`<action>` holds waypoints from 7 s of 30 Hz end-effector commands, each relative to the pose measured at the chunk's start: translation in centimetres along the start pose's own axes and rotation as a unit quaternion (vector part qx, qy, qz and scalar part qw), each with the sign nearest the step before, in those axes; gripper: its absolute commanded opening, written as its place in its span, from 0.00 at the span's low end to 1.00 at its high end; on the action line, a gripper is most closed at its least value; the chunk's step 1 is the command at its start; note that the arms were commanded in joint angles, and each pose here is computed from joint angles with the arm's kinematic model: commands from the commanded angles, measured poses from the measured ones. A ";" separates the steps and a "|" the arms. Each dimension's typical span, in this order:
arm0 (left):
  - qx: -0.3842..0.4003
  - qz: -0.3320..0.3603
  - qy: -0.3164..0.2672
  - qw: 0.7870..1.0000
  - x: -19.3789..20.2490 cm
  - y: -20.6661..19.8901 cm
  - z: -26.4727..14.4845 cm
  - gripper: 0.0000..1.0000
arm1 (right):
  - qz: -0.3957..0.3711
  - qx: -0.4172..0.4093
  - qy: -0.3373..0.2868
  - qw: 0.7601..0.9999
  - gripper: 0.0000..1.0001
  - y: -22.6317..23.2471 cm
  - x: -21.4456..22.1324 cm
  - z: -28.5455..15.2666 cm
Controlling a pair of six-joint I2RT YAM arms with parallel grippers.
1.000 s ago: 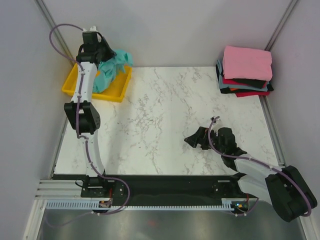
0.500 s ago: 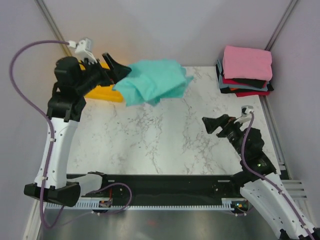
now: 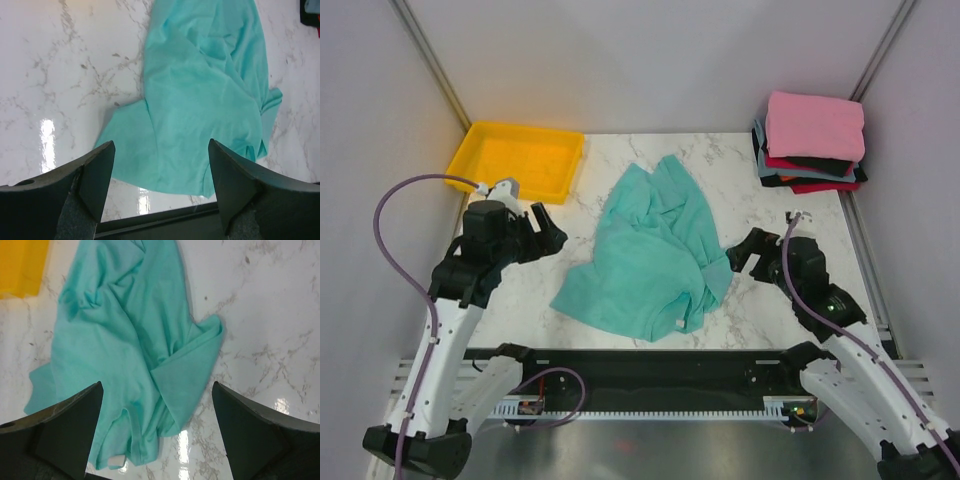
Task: Fold and stack the t-shirts
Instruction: Move the tshirt to the center of the board, then flatten the tshirt out
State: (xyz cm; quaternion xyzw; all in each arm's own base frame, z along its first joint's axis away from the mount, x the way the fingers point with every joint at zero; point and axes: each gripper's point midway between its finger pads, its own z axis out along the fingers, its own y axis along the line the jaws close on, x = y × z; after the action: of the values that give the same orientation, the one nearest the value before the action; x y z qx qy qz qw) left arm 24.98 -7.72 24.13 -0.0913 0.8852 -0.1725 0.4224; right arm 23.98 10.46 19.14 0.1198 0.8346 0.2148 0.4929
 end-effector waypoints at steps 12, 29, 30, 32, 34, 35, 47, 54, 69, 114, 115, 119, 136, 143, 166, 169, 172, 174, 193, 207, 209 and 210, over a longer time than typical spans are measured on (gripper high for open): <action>-0.066 -0.035 0.124 0.989 9.2 1.0 3.5 0.86 | -0.060 -0.016 0.208 0.976 0.98 3.0 9.1 4.9; -0.063 -0.043 0.062 0.995 3.7 4.9 1.8 0.88 | -0.127 -0.087 0.358 0.921 0.98 15.9 25.5 11.0; -0.062 -0.040 0.057 0.996 3.6 4.8 1.7 0.88 | -0.114 -0.074 0.359 0.924 0.98 15.2 25.3 11.1; -0.059 -0.039 0.055 0.996 3.5 4.7 1.5 0.88 | -0.087 -0.030 0.354 0.931 0.98 11.6 24.4 11.0; -0.054 -0.039 0.057 0.996 3.6 4.5 1.6 0.88 | -0.058 0.020 0.363 0.930 0.98 7.2 24.7 9.8; -0.050 -0.039 0.056 0.996 3.5 4.4 1.6 0.88 | -0.033 0.038 0.336 0.941 0.98 5.7 22.4 10.0; -0.005 -0.062 0.052 0.997 1.8 2.2 4.7 0.83 | 0.014 0.221 0.087 0.971 0.98 -6.8 4.9 4.9; 0.016 -0.043 0.088 0.995 2.5 -3.5 11.8 0.81 | -0.036 0.136 0.113 0.984 0.98 -2.1 2.7 5.1; 0.021 -0.045 0.134 0.990 1.6 -6.7 33.2 0.74 | -0.055 0.059 0.158 0.984 0.98 0.0 6.3 3.5; -0.055 -0.063 0.127 0.988 3.5 -1.4 24.1 0.02 | -0.184 0.106 0.272 0.939 0.66 2.0 25.8 -4.6; -0.054 -0.062 0.127 0.988 3.5 -1.3 24.1 0.02 | -0.190 0.107 0.277 0.936 0.63 2.2 26.0 -4.6; -0.057 -0.063 0.128 0.988 3.7 -1.1 23.9 0.02 | -0.222 0.122 0.306 0.918 0.52 1.5 27.8 -4.7; -0.030 -0.043 0.069 0.996 -0.2 -2.4 17.4 0.02 | -0.206 0.079 0.176 0.959 0.00 6.1 17.2 -5.6; 0.009 -0.010 -0.097 0.995 -8.4 -4.7 4.0 0.02 | -0.175 -0.041 0.007 0.984 0.00 14.1 -0.1 -10.4; 0.106 0.151 -0.345 0.920 -14.9 -7.9 -20.0 0.02 | -0.211 -0.085 -0.256 0.940 0.00 16.3 -23.3 -14.3; 0.167 0.190 -0.381 0.889 -14.2 -9.7 -23.5 0.02 | -0.230 -0.183 -0.299 0.908 0.00 16.9 -24.1 -19.3; 0.186 0.196 -0.424 0.865 -14.4 -10.2 -26.6 0.02 | -0.232 -0.232 -0.325 0.887 0.00 17.2 -24.6 -22.1; 0.190 0.201 -0.443 0.853 -14.8 -10.4 -28.3 0.02 | -0.237 -0.236 -0.333 0.882 0.00 17.2 -25.2 -23.1; 0.037 0.175 -0.317 0.931 -21.8 -9.3 -10.5 0.02 | -0.361 0.080 -0.238 0.898 0.00 14.7 -28.8 -0.9; -0.117 0.064 0.117 0.984 -12.1 4.8 22.1 0.75 | -0.273 0.105 0.030 0.956 0.79 3.9 -17.1 30.2; -0.117 0.061 0.097 0.987 -13.1 4.4 21.0 0.77 | -0.274 0.121 0.024 0.954 0.82 3.5 -17.6 29.4; -0.115 0.060 0.088 0.988 -13.5 4.1 20.5 0.78 | -0.272 0.120 0.011 0.955 0.82 3.9 -18.7 28.3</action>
State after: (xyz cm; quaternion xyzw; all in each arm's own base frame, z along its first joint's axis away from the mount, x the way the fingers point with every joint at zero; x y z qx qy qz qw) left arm 49.20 -3.13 10.72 -0.0607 0.9652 -0.0189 0.2538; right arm 56.84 12.62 11.32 -0.0914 0.9130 -0.0542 0.3940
